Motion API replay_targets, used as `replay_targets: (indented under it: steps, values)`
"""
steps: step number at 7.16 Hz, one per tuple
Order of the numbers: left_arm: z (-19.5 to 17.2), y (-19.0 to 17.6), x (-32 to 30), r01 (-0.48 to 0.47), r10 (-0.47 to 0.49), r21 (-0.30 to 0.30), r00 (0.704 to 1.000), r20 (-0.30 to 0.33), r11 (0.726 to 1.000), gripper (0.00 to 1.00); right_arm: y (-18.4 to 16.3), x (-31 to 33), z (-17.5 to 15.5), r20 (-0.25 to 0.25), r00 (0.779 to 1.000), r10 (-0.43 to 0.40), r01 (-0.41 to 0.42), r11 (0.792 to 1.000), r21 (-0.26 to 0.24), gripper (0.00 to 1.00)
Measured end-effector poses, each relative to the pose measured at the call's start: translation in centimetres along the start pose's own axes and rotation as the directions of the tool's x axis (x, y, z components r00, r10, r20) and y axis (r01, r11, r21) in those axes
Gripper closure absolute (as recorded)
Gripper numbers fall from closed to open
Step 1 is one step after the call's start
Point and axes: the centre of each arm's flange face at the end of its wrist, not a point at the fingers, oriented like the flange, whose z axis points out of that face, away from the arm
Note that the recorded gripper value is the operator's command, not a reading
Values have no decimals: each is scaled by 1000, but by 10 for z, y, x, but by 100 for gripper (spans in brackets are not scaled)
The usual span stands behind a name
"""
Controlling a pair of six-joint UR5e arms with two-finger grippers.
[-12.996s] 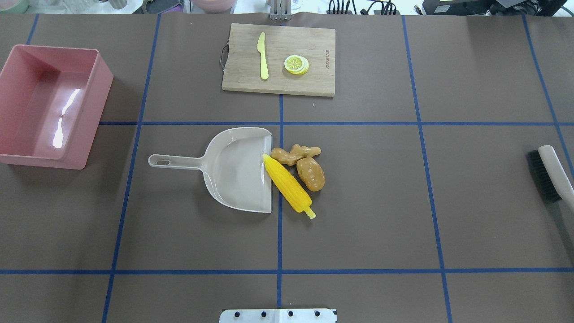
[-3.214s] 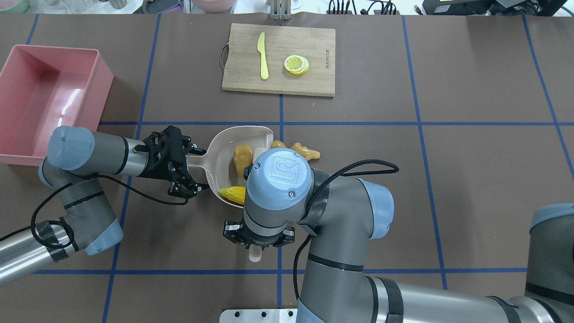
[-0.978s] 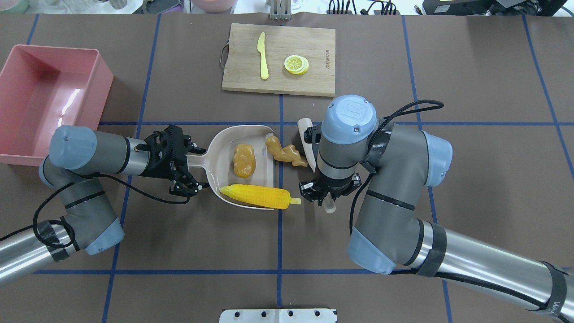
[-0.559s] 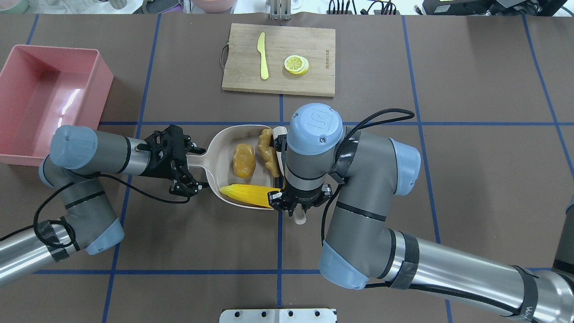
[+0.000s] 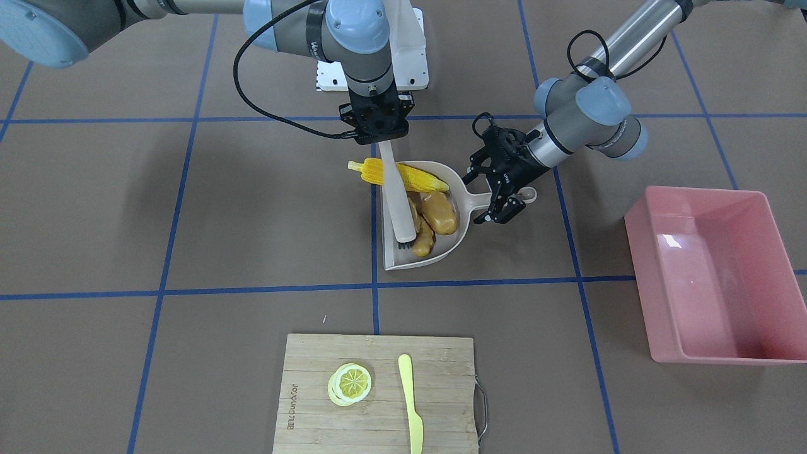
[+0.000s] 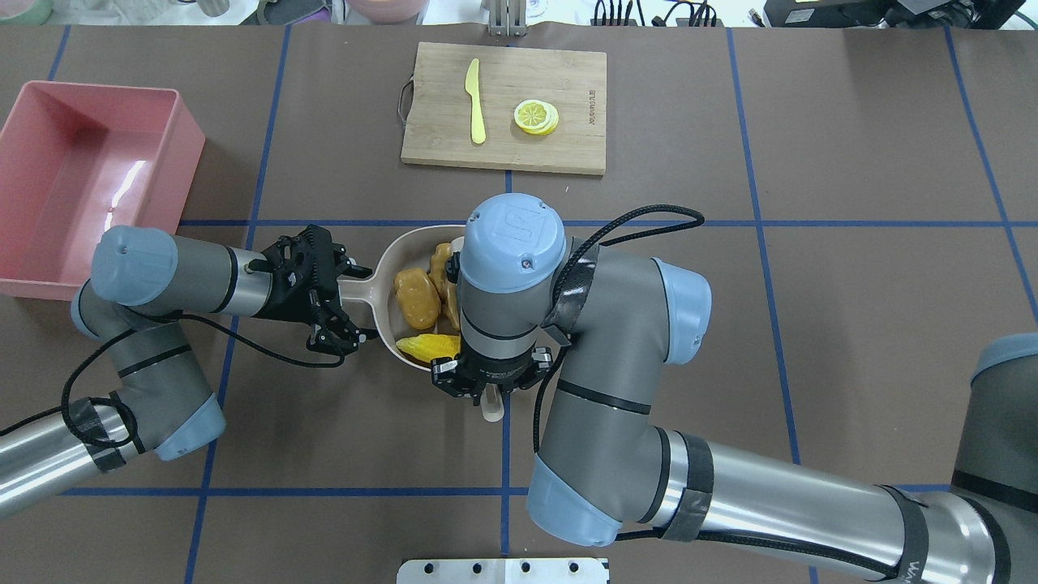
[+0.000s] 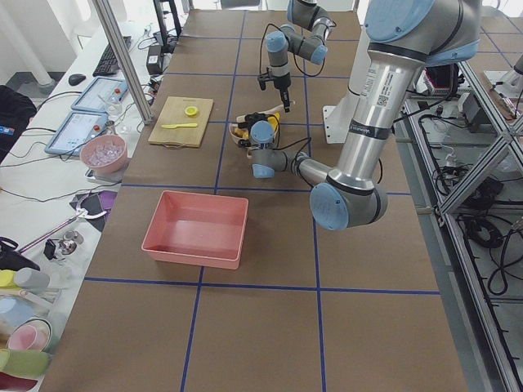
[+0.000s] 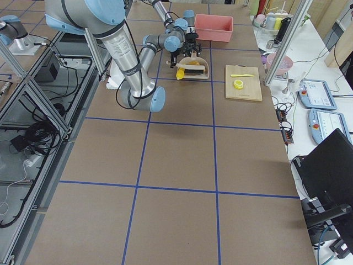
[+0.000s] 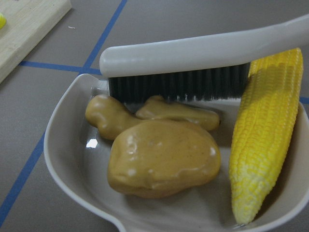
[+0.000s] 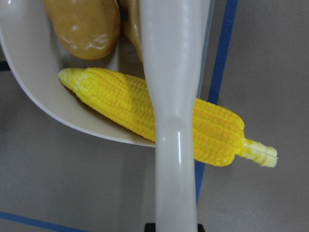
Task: Sweep and dump trash into bin
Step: 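Sweep the ginger into the dustpan with the right gripper's brush, then move the brush in the right gripper back to its spot beside the table edge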
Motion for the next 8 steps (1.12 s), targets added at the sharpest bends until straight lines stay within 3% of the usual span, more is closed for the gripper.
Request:
replay_targets:
  steps: [2, 5, 6, 8]
  values:
    - [0, 1, 0, 0, 0, -1, 1000, 0, 1000, 2, 0, 1, -20, 11, 1000, 11, -11, 1000, -16, 100]
    - [0, 0, 0, 1, -1, -1, 1000, -1, 1000, 3, -7, 50, -75, -30, 998, 54, -54, 999, 8, 100]
    - [0, 0, 0, 1, -1, 0, 1000, -1, 1000, 9, -16, 100, -87, -57, 996, 62, -60, 998, 33, 100]
    - [-2, -2, 0, 0, 0, 4, 1000, -1, 1000, 34, -28, 226, -108, -129, 990, 48, -38, 996, 77, 100]
